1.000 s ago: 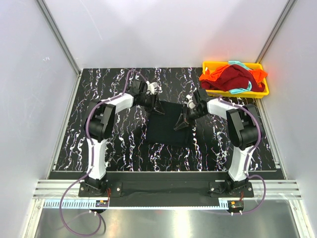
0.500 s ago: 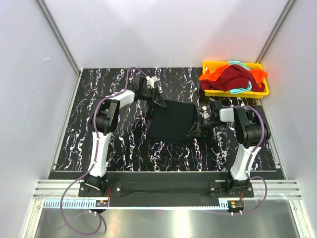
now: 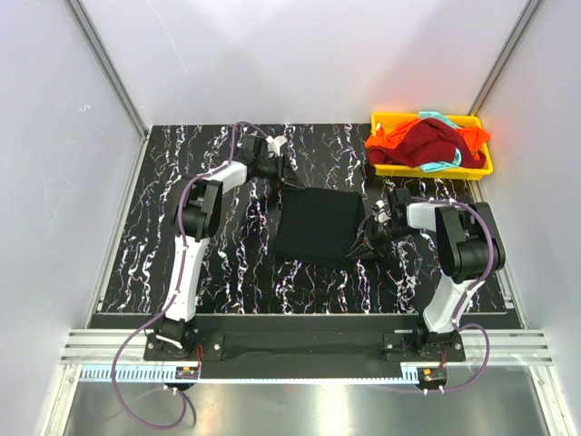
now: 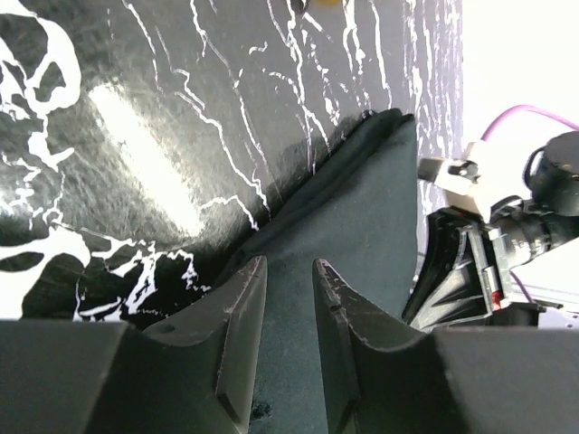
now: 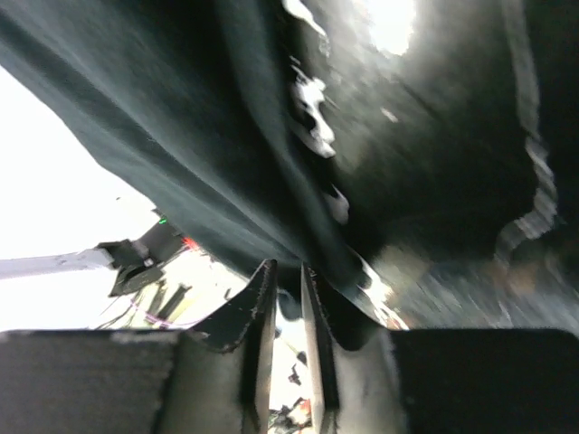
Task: Fold and stack the t-shirts
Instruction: Fold the tshirt
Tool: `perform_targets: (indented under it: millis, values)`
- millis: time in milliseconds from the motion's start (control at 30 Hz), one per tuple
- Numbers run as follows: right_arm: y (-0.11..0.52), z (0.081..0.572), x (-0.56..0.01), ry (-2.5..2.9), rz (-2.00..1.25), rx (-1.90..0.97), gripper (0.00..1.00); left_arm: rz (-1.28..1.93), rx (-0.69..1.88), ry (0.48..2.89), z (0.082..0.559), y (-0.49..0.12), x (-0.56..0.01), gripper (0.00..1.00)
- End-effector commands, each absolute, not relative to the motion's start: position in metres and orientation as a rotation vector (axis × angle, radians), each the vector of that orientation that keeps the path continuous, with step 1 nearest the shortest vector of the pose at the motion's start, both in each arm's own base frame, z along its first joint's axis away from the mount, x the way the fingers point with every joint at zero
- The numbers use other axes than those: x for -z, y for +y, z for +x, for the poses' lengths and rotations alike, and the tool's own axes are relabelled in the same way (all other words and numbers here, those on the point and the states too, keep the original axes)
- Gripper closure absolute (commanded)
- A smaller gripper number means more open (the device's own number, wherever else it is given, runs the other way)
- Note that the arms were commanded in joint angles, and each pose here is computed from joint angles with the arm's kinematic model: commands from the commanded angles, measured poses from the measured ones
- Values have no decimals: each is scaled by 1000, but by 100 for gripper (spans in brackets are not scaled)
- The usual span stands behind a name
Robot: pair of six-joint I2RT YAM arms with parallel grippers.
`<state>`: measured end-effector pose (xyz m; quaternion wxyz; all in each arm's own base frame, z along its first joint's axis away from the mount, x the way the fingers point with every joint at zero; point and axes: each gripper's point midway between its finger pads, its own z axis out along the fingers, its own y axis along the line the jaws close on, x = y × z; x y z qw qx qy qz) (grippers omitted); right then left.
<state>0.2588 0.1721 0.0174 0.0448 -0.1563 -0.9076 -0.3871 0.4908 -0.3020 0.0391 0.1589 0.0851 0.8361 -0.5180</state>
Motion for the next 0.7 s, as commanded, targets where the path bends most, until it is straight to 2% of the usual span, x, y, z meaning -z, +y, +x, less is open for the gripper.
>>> perform_targets:
  millis: [0, 133, 200, 233, 333, 367, 400, 467, 533, 667]
  values:
    - [147, 253, -17, -2913, -436, 921, 74, 267, 1323, 2366, 503, -284, -59, 63]
    - [142, 266, -45, -2979, -398, 885, 70, 286, 1189, 2313, 497, -262, -122, 62]
    - [142, 267, -59, -2997, -385, 898, 68, 272, 1110, 2320, 492, -246, -136, 60]
    - [143, 266, -66, -3004, -381, 909, 68, 281, 1080, 2284, 488, -241, -160, 59]
    - [151, 270, -82, -3009, -350, 992, 67, 247, 995, 2289, 475, -221, -176, 59]
    - [155, 275, -87, -3013, -353, 1019, 66, 243, 960, 2242, 469, -213, -201, 59]
    - [162, 276, -91, -2998, -333, 1066, 65, 219, 949, 2273, 458, -207, -192, 58]
    - [177, 282, -89, -2968, -317, 1114, 65, 219, 939, 2241, 441, -202, -212, 58]
    - [190, 287, -89, -2944, -307, 1169, 64, 181, 944, 2285, 422, -199, -199, 58]
    - [201, 283, -62, -2891, -339, 1126, 63, 125, 972, 2328, 388, -193, -186, 58]
